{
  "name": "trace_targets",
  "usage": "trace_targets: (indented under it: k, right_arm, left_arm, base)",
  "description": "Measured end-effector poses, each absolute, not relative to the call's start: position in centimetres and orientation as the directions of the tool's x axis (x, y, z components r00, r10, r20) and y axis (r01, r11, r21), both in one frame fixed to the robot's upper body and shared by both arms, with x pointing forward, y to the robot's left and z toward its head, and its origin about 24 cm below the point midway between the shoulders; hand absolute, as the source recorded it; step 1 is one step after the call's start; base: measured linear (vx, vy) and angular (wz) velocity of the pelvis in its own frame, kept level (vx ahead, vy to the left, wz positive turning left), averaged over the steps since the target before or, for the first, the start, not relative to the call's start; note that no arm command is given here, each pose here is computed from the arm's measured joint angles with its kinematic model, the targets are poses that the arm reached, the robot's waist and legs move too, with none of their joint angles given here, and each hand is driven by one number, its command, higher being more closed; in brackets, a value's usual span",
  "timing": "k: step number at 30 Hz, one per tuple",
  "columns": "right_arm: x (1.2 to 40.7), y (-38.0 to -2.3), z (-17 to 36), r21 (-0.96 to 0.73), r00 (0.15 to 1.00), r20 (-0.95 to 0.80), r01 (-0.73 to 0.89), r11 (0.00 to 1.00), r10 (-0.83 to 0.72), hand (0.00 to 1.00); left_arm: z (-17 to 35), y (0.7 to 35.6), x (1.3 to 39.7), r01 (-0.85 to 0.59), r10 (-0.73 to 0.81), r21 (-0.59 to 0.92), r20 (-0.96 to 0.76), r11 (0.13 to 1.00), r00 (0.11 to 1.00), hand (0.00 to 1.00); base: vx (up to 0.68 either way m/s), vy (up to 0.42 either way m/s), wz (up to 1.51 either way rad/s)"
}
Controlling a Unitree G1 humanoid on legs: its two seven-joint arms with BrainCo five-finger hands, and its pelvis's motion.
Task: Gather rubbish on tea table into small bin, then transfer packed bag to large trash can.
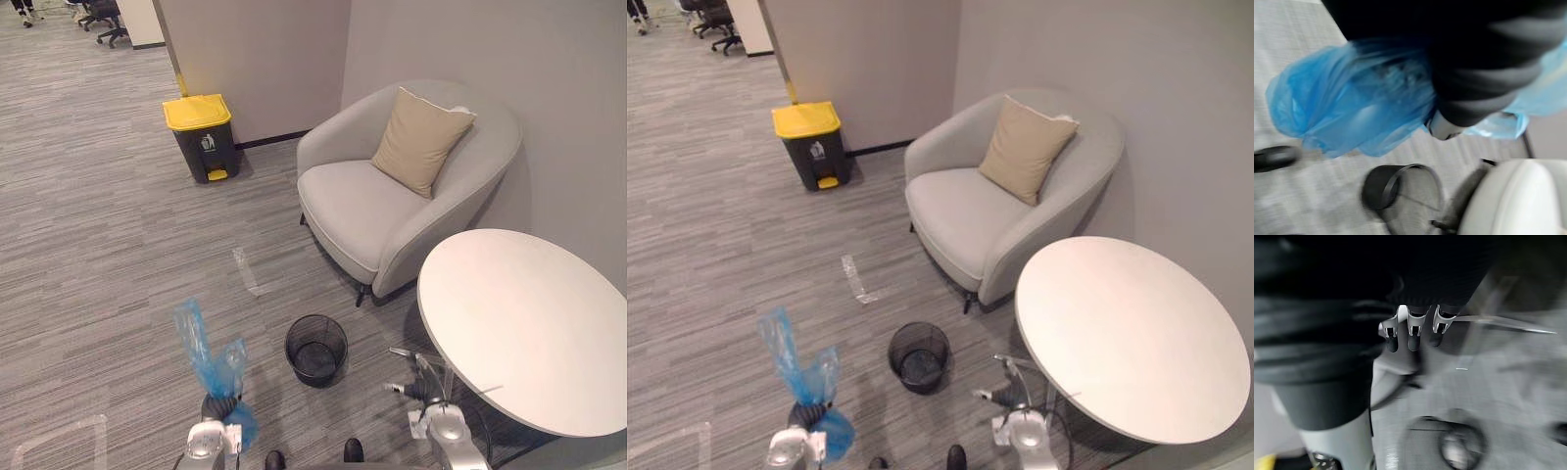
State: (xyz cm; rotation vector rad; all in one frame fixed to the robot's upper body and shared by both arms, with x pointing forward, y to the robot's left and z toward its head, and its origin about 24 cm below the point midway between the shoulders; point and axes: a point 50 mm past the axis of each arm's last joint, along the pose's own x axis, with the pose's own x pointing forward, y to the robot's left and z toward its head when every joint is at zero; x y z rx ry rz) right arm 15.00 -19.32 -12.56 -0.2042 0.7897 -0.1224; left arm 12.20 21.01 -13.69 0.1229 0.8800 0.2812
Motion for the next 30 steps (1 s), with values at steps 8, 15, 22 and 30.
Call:
trace_targets:
  k: [8, 15, 22, 30]
  right_arm:
    - [14.6, -20.1, -13.6, -0.237, 0.624, -0.743, 0.094, 0.967, -0.243, 0.00]
    - [15.2, -19.6, -13.6, -0.230, 0.621, -0.745, 0.102, 0.968, -0.243, 0.00]
    - [17.3, -19.3, -12.7, -0.238, 0.665, -0.702, 0.119, 0.964, -0.256, 0.00]
    - [16.9, -19.7, -12.8, -0.256, 0.647, -0.699, 0.169, 0.952, -0.303, 0.00]
  left_arm:
    - [-14.4, 21.4, 11.2, -0.223, 0.308, 0.219, -0.777, 0.950, 0.548, 1.00]
    - [-13.7, 21.3, 13.2, -0.240, 0.305, 0.198, -0.747, 0.950, 0.590, 1.00]
    - [-12.8, 19.8, 15.0, -0.251, 0.272, 0.136, -0.702, 0.958, 0.658, 1.00]
    - [-12.4, 16.7, 16.7, -0.172, 0.179, 0.080, -0.686, 0.982, 0.705, 1.00]
  base:
    - [-0.02, 0.010, -0.12]
    - [-0.03, 0.003, 0.13]
    - [-0.07, -0.118, 0.53]
    - [-0.16, -0.061, 0.72]
